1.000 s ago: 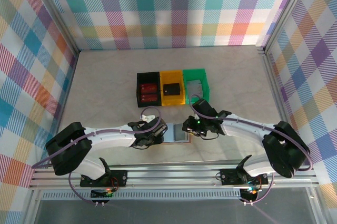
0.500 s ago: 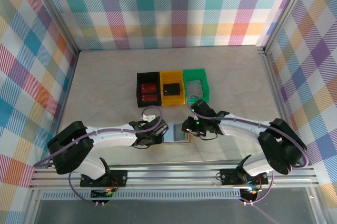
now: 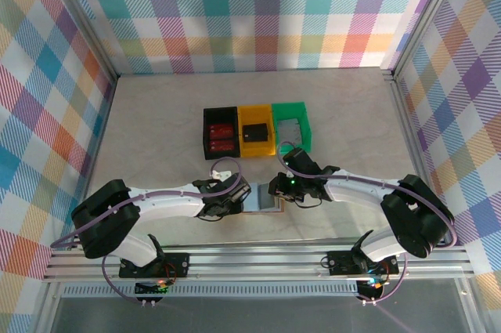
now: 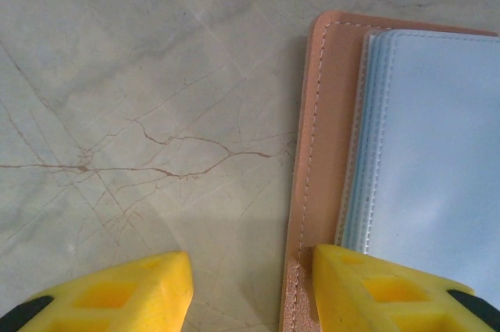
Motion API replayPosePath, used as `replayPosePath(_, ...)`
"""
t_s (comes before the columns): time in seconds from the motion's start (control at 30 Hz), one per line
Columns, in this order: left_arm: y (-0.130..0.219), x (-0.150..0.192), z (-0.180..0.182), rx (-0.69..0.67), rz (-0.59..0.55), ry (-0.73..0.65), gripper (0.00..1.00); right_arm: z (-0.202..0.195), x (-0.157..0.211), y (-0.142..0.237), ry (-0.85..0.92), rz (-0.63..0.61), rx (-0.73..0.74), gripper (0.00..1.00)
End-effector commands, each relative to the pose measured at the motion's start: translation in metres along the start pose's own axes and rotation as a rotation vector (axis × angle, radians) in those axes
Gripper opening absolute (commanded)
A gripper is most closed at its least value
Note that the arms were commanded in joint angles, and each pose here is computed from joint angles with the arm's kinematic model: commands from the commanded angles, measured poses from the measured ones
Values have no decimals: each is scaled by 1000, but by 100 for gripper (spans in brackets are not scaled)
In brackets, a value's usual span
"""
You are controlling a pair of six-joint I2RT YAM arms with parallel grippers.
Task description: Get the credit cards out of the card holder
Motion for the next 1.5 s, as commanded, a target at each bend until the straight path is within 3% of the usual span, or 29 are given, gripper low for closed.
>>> replayPosePath(0.0,-16,11,-6,45,66,14,47,6,2,1,28,-4,-38,25)
replayPosePath(0.67,-16,11,-6,54,66,12,46,42,-6,2,89,-29,-129,24)
replayPosePath(1.47,-9,9,-4,65,45,13,46,62,-8,-25,92,27,-160,26)
Point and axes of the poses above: each hand's point on the last joint's axis, 136 mm out from that joint toward the fingers, its own y axis back along the fingers, its own z axis along the line the jaws close on, x = y × z, the point moved 9 cm from there along y, back along the fingers, and after that the axes turned 14 degrees about y, right-handed, at the moved point
